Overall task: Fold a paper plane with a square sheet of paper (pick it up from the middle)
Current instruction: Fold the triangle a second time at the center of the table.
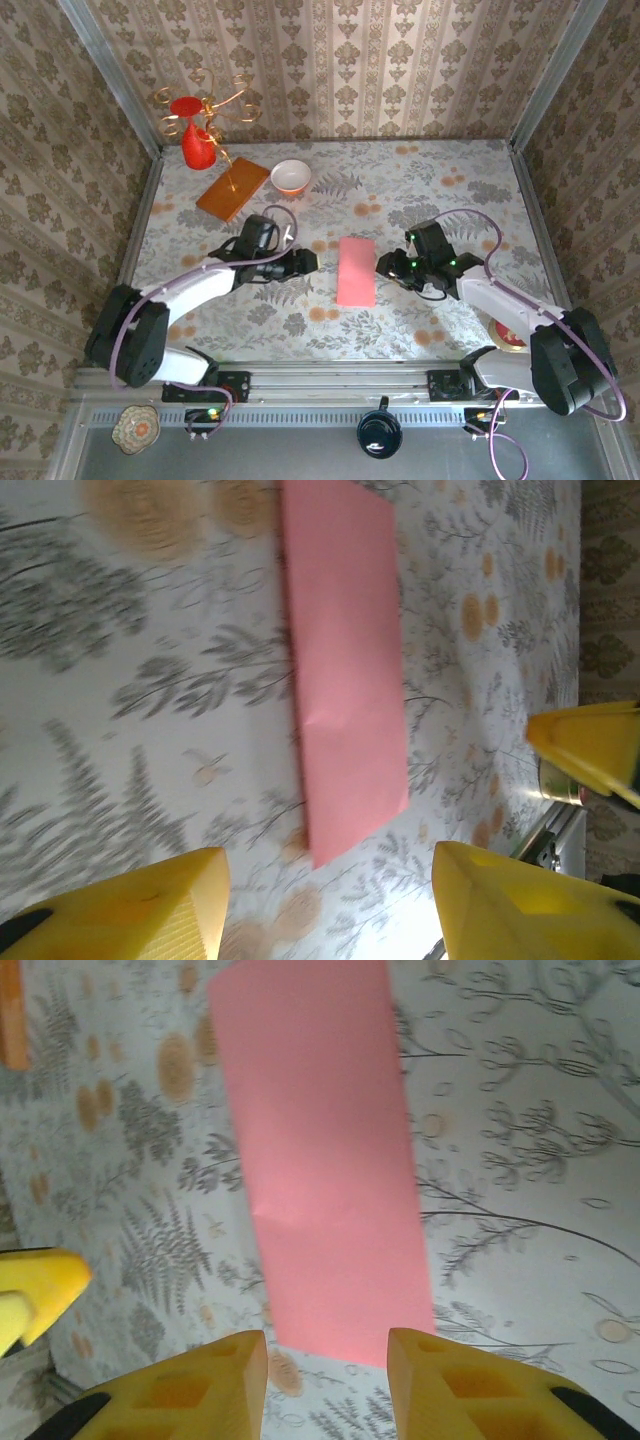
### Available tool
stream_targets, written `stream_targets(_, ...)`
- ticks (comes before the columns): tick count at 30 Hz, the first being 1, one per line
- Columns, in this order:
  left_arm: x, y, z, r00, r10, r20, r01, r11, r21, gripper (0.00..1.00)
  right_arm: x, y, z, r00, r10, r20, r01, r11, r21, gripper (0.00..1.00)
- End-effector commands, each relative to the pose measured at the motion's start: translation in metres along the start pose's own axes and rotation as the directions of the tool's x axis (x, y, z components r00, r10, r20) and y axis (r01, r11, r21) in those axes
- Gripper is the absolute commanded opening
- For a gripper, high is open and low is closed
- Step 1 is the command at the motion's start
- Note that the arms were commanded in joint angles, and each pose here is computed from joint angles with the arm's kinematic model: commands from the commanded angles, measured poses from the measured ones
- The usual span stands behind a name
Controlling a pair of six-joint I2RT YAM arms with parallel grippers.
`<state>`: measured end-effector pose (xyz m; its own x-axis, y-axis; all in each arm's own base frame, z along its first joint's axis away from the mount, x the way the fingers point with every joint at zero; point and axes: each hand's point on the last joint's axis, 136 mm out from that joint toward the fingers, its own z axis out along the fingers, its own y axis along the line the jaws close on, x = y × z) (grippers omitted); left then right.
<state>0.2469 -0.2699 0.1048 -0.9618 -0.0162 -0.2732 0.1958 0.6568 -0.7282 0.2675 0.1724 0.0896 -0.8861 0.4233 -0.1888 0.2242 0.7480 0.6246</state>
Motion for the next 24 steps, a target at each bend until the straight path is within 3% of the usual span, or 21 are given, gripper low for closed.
stream_targets(1,-0.01,-0.022,0.019,0.999,0.027,-0.026,-0.026,0.999,0.039,0.57,-0.013,-0.006,0.005,0.996,0.052,0.068,-0.055,0.998,0.039,0.39)
stream_targets(11,-0.045,-0.023,0.085,0.997,-0.028,-0.065,0.028,1.0,-0.005,0.57,-0.037,-0.007,0.014,0.996,0.037,0.078,-0.041,0.997,0.06,0.55)
stream_targets(24,-0.043,-0.014,0.134,0.983,-0.111,-0.144,0.113,0.994,0.005,0.46,-0.053,-0.025,0.024,0.997,0.08,-0.008,-0.08,0.997,0.001,0.51)
